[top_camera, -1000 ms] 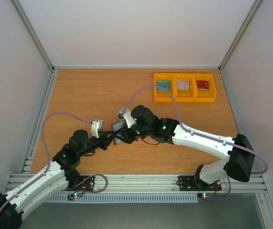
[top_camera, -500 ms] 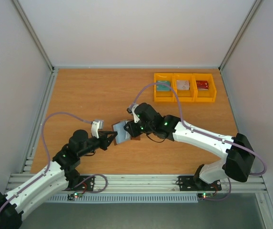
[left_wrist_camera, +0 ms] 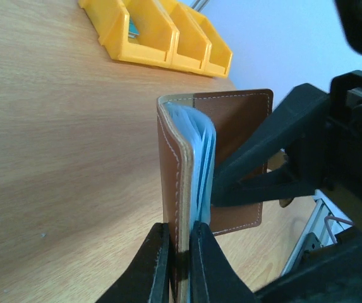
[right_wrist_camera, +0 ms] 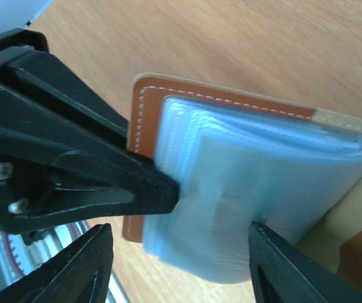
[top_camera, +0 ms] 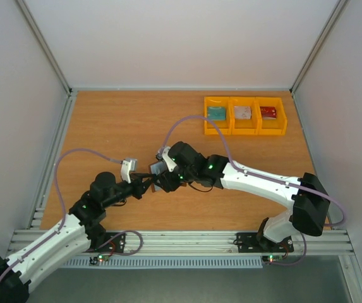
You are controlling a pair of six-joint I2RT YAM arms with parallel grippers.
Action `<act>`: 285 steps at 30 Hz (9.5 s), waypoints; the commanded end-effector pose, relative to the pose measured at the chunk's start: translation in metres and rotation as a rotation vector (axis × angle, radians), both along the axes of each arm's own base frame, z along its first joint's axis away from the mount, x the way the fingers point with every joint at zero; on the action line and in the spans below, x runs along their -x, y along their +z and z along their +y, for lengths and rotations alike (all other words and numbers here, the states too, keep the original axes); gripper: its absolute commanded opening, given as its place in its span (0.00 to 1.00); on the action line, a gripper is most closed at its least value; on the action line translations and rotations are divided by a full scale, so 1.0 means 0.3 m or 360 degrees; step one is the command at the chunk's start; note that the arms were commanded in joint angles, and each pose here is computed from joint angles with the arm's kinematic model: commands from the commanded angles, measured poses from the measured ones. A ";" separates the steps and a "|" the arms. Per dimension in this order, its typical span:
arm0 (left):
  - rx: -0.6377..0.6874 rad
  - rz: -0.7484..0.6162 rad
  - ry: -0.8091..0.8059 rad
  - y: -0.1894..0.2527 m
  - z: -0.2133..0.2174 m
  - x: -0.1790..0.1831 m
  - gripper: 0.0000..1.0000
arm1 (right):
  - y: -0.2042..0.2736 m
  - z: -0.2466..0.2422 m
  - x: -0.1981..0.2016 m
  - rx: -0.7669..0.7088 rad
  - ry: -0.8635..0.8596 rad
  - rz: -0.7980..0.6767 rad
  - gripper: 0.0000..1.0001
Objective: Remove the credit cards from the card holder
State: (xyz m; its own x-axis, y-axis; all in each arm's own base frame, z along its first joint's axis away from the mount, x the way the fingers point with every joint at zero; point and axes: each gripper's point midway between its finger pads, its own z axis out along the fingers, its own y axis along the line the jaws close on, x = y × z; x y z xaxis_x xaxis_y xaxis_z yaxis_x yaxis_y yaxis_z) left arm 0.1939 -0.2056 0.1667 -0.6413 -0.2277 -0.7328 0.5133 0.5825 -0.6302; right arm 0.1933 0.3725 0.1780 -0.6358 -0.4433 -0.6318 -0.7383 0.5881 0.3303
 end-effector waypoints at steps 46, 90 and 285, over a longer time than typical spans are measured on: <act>0.0344 -0.0262 -0.0299 0.238 -0.062 0.092 0.00 | 0.001 -0.074 -0.038 -0.0179 0.0101 -0.0065 0.65; 0.0394 -0.0309 -0.0328 0.274 -0.059 0.110 0.40 | 0.182 -0.140 0.003 -0.0724 0.0300 0.0045 0.01; 0.0184 -0.0696 -0.0756 0.410 -0.166 0.188 0.41 | 0.455 -0.254 0.098 -0.0790 0.0450 -0.0046 0.01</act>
